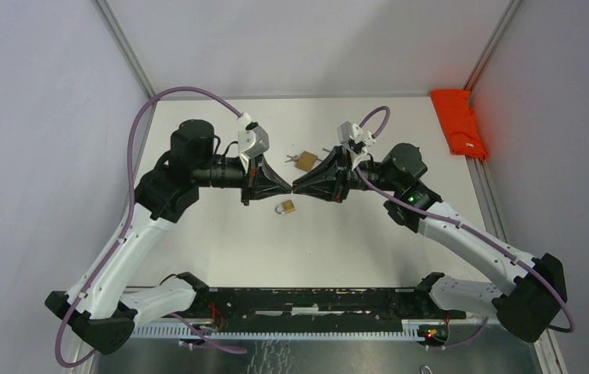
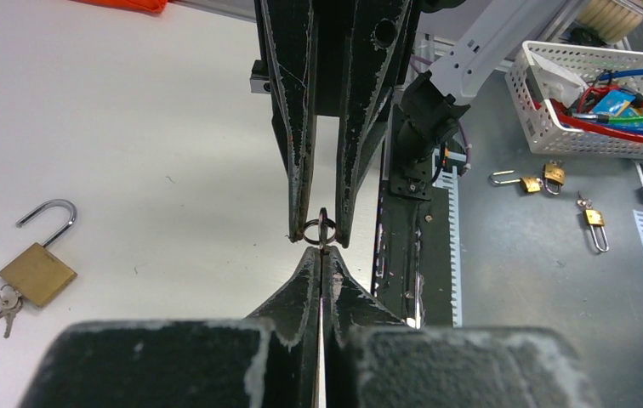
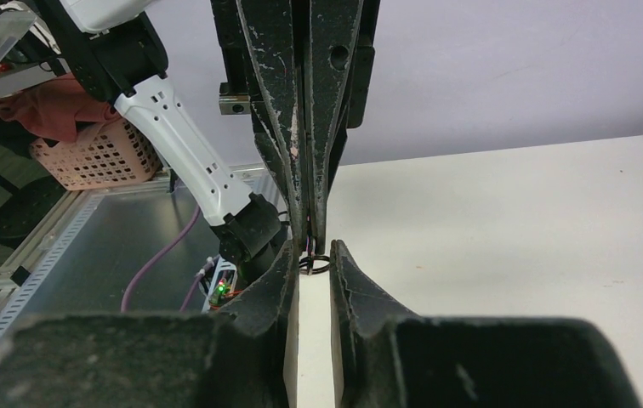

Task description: Unlock with the key

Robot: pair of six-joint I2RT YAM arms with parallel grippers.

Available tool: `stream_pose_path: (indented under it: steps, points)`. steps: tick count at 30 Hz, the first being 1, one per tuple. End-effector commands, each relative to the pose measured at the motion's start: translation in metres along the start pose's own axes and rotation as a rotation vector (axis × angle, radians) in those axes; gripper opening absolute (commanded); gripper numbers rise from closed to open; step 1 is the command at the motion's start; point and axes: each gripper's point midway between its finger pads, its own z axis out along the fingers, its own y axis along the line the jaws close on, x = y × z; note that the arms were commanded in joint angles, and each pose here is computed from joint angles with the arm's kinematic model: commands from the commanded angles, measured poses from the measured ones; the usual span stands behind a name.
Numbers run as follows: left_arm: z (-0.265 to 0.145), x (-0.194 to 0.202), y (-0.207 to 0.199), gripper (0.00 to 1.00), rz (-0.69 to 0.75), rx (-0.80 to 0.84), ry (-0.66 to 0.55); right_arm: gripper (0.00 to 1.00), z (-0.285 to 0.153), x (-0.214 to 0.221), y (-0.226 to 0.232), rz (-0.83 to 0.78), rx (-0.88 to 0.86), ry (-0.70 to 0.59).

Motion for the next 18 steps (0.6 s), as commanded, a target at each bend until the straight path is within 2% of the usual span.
stream_pose_path:
  steps: [1, 3, 8, 12, 18]
  points:
    - [-0.005, -0.023, -0.010, 0.02, 0.098, 0.029, -0.059, 0.06, 0.003, -0.001, 0.002, -0.015, 0.007, 0.006]
    - [-0.005, -0.023, -0.010, 0.02, 0.097, 0.032, -0.059, 0.15, 0.004, -0.003, 0.000, -0.020, 0.013, 0.008]
    - [-0.006, -0.022, -0.012, 0.02, 0.099, 0.036, -0.059, 0.25, 0.005, -0.011, -0.002, -0.031, 0.023, -0.013]
    - [-0.006, -0.021, -0.012, 0.02, 0.101, 0.037, -0.056, 0.40, 0.006, -0.017, -0.003, -0.042, 0.031, -0.025]
    - [-0.006, -0.020, -0.012, 0.02, 0.101, 0.040, -0.056, 0.50, 0.004, -0.029, -0.010, -0.077, 0.095, -0.040]
